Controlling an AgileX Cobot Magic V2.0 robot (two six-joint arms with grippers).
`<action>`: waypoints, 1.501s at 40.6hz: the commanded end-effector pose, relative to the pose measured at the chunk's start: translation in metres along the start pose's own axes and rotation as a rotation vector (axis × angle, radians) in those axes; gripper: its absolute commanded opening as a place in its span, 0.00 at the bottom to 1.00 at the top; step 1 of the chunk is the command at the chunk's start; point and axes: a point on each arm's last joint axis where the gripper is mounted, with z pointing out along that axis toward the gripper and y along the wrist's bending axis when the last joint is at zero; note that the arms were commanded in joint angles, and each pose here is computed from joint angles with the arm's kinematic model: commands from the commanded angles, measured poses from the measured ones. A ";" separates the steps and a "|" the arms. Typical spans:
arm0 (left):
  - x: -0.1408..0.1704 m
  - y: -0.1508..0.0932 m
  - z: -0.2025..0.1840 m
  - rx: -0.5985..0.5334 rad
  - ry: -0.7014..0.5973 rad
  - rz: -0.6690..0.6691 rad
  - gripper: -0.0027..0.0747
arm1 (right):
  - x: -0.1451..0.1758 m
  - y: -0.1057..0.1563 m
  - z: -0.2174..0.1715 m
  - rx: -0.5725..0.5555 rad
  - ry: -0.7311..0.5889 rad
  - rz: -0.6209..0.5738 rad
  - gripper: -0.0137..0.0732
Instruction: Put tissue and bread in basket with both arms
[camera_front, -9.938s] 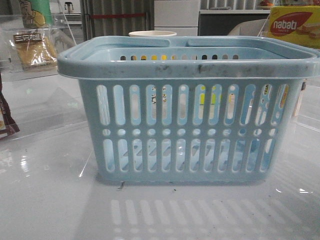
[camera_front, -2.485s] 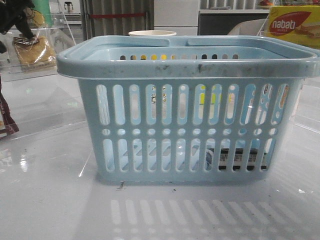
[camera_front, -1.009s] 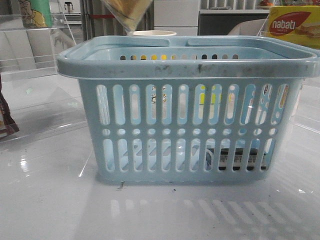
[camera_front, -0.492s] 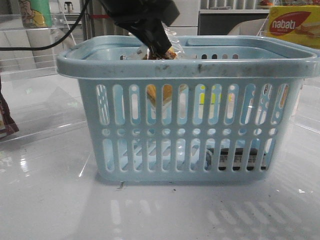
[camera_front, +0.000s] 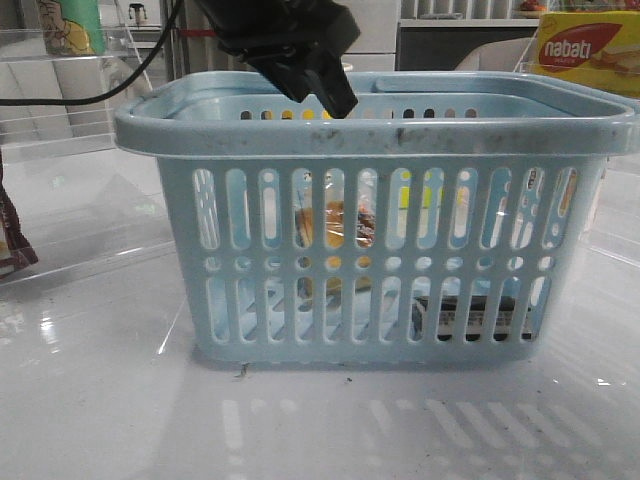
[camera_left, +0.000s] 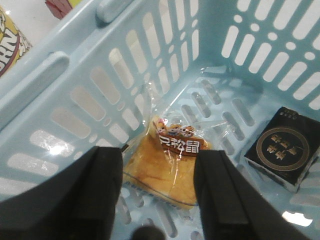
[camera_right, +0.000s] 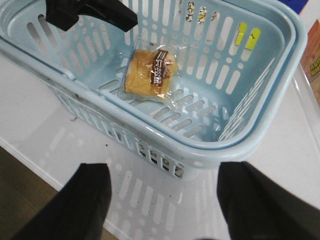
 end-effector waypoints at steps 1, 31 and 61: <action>-0.021 -0.001 -0.027 -0.029 -0.120 0.001 0.56 | -0.015 -0.001 -0.007 0.017 -0.108 -0.014 0.79; -0.029 -0.007 -0.076 -0.018 -0.190 -0.057 0.56 | -0.015 -0.001 -0.007 0.017 -0.108 -0.014 0.79; 0.095 -0.067 -0.218 -0.038 -0.297 -0.047 0.56 | -0.015 -0.001 -0.007 0.017 -0.108 -0.014 0.79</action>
